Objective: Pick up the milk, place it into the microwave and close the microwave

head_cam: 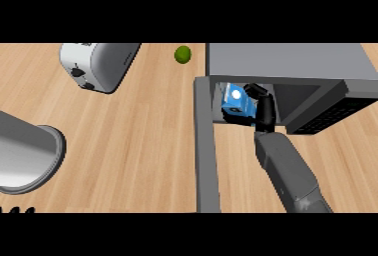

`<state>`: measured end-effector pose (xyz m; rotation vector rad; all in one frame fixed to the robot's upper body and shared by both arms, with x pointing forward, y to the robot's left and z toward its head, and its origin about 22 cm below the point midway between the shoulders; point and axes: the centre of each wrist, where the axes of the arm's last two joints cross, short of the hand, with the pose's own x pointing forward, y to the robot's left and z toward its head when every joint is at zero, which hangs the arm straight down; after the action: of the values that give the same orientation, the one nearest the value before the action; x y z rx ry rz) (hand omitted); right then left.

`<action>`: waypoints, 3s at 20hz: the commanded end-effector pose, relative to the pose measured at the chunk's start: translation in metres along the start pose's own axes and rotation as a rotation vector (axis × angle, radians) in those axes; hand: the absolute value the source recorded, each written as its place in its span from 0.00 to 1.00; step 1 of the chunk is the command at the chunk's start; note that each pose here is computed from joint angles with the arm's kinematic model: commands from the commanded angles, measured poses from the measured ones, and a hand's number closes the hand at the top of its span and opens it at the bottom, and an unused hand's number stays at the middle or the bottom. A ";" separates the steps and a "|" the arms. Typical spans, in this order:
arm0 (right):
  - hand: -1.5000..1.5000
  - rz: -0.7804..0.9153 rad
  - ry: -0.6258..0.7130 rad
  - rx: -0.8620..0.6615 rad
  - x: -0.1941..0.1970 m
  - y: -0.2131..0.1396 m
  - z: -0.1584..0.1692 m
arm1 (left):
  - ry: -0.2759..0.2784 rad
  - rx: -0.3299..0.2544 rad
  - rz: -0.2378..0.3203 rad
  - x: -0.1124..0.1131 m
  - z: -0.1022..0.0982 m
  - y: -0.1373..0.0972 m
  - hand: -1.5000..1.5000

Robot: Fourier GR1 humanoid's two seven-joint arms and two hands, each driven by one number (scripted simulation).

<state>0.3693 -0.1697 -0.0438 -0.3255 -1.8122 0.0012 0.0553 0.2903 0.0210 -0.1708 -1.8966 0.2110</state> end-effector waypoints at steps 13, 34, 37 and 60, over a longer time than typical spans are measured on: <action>1.00 0.308 -0.054 -0.048 -0.004 -0.033 -0.040 | 0.001 -0.042 0.022 -0.005 -0.010 -0.001 0.00; 1.00 0.502 -0.242 -0.346 0.035 -0.049 -0.086 | 0.042 -0.090 0.005 -0.012 -0.012 0.010 0.00; 1.00 0.527 -0.234 -0.374 0.034 -0.048 -0.085 | 0.027 -0.070 0.027 -0.020 -0.013 0.007 0.00; 0.00 0.769 -0.111 -0.079 0.010 -0.028 -0.057 | 0.004 -0.126 0.002 -0.022 -0.033 0.011 0.00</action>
<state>0.4132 -0.2183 -0.0153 -1.1630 -1.6729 0.4487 0.0906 0.2980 0.0077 -0.2674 -1.8939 0.0928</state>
